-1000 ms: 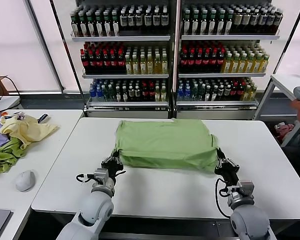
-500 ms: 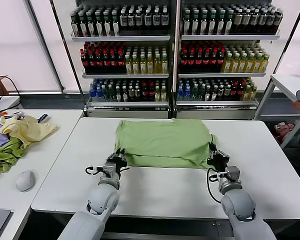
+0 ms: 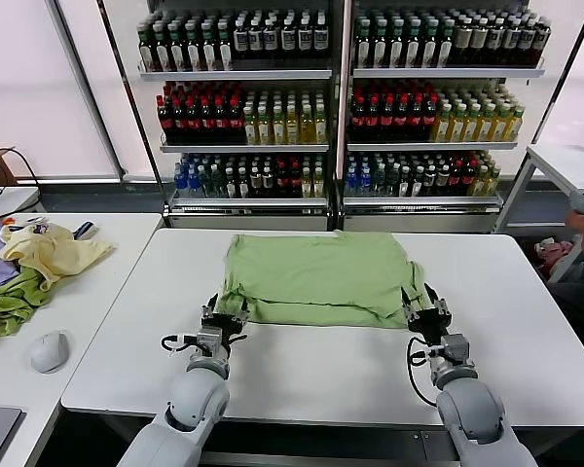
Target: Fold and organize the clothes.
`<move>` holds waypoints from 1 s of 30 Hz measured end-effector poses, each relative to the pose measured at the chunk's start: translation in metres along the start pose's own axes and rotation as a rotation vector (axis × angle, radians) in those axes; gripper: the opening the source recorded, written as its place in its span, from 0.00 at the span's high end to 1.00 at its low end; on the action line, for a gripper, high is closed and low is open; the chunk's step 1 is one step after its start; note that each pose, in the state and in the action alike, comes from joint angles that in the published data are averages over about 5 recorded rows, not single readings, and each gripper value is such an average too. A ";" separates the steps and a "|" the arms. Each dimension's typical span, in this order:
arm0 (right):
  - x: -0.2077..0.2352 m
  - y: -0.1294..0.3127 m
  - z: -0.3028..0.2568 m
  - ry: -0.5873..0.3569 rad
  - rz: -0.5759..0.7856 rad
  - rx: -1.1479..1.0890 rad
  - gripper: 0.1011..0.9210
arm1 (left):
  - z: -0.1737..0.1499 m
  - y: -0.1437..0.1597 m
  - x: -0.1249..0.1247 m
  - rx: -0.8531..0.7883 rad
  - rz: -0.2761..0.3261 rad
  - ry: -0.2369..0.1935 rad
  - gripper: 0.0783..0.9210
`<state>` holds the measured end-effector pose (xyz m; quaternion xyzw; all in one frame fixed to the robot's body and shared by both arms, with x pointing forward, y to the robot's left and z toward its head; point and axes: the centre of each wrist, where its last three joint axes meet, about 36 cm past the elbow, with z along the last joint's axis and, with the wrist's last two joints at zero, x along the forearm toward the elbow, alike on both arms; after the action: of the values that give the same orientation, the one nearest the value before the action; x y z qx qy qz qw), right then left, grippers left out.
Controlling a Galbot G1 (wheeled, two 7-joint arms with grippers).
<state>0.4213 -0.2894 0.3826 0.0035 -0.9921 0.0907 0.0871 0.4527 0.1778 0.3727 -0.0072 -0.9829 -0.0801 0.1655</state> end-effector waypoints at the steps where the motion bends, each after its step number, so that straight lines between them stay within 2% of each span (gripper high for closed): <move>1: 0.000 0.001 0.001 0.010 0.005 -0.009 0.17 | 0.000 0.000 0.000 0.004 -0.001 0.006 0.13; 5: 0.001 0.002 0.005 0.061 0.020 -0.049 0.13 | 0.000 -0.001 -0.003 0.023 -0.003 0.027 0.13; 8: 0.000 0.004 0.008 0.104 0.026 -0.083 0.17 | -0.001 -0.001 -0.007 0.037 -0.005 0.040 0.18; 19: -0.003 0.006 0.017 0.224 0.026 -0.187 0.56 | 0.001 0.003 -0.017 0.079 0.003 0.100 0.55; 27: -0.003 0.004 0.020 0.252 0.014 -0.215 0.84 | 0.001 0.006 -0.020 0.102 0.020 0.118 0.82; 30: -0.001 0.002 0.020 0.253 0.010 -0.215 0.92 | 0.001 0.008 -0.019 0.109 0.026 0.121 0.91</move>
<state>0.4187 -0.2911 0.3624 -0.0221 -0.9772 -0.0158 0.2107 0.4705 0.1859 0.3668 -0.0063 -0.9739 -0.0245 0.2256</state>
